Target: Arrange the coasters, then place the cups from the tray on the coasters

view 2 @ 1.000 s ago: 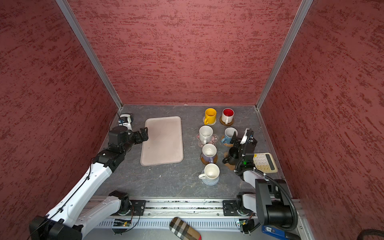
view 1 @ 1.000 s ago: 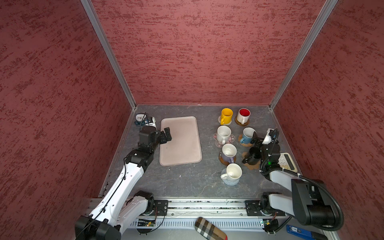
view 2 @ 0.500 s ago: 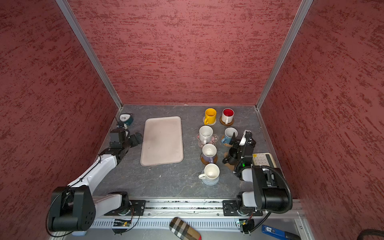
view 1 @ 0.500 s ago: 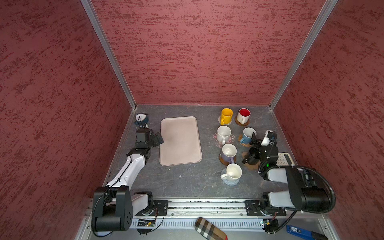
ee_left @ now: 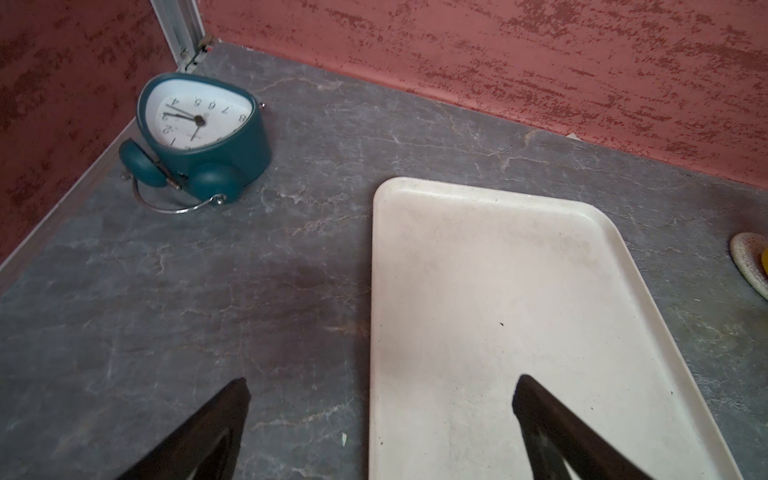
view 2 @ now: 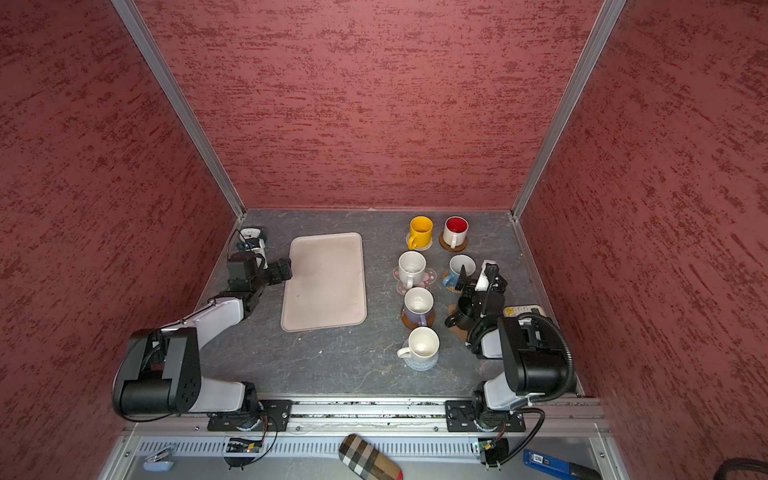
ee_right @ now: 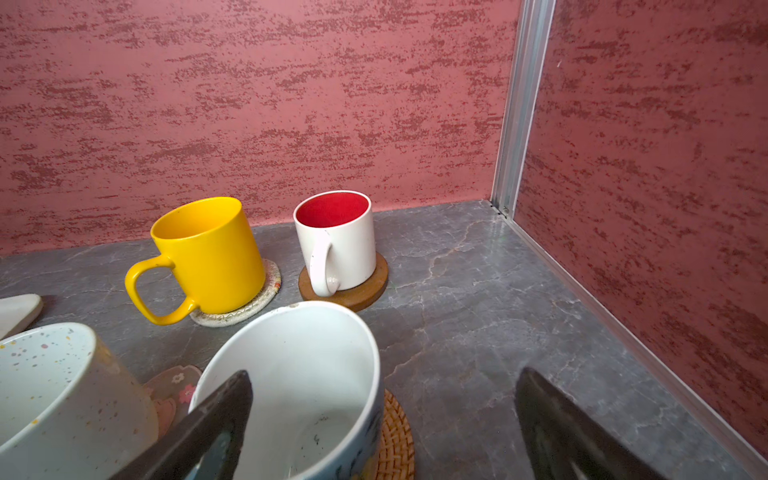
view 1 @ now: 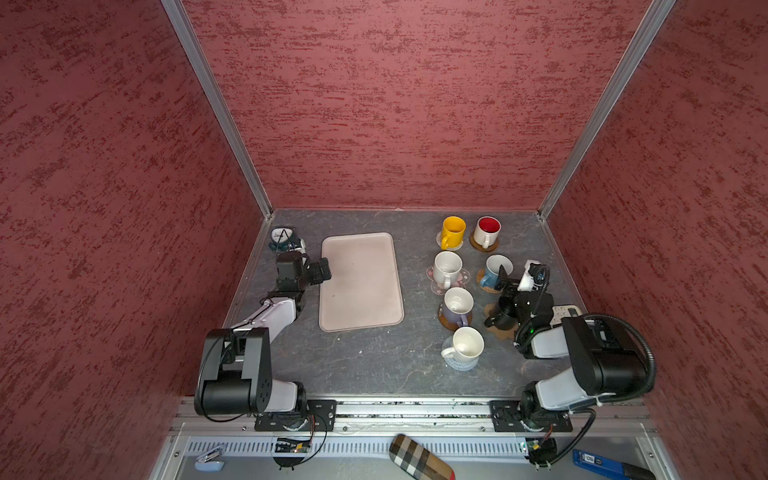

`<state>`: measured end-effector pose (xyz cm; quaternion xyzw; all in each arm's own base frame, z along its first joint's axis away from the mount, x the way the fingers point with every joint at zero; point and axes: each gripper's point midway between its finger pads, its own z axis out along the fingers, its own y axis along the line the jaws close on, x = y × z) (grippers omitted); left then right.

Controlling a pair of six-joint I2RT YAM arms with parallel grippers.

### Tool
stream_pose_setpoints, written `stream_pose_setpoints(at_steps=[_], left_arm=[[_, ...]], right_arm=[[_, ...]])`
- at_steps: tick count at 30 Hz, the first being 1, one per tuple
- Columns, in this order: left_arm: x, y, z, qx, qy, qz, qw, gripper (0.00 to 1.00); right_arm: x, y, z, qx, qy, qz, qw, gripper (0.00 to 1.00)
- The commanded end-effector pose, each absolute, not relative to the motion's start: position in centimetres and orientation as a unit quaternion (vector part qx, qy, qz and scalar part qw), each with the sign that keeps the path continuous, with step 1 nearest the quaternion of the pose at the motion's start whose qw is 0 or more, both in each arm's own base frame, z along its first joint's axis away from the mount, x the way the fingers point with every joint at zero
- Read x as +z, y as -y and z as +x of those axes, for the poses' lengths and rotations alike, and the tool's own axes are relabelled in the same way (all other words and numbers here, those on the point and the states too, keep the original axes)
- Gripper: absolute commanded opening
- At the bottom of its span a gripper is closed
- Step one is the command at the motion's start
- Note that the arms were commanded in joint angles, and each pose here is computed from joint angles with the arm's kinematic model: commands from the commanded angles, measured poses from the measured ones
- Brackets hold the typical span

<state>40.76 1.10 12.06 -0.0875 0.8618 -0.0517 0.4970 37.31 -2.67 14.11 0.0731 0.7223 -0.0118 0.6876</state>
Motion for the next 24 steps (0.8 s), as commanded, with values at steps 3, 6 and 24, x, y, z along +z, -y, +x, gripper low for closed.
stream_pose_setpoints(at_steps=[3,6,24], left_arm=[[12.6,-1.1,41.1,-0.056,-0.836,-0.053,0.543,1.0],[12.6,-1.1,41.2,-0.062,-0.828,-0.044,0.555,1.0],[11.6,-0.1,41.9,-0.086,-0.828,-0.013,0.553,0.99]], right_arm=[[14.2,2.0,37.3,-0.007,-0.72,0.045,0.692,0.99],[14.2,1.9,37.4,-0.005,-0.721,0.041,0.692,0.99],[14.1,2.2,37.5,-0.011,-0.723,0.051,0.689,0.99]])
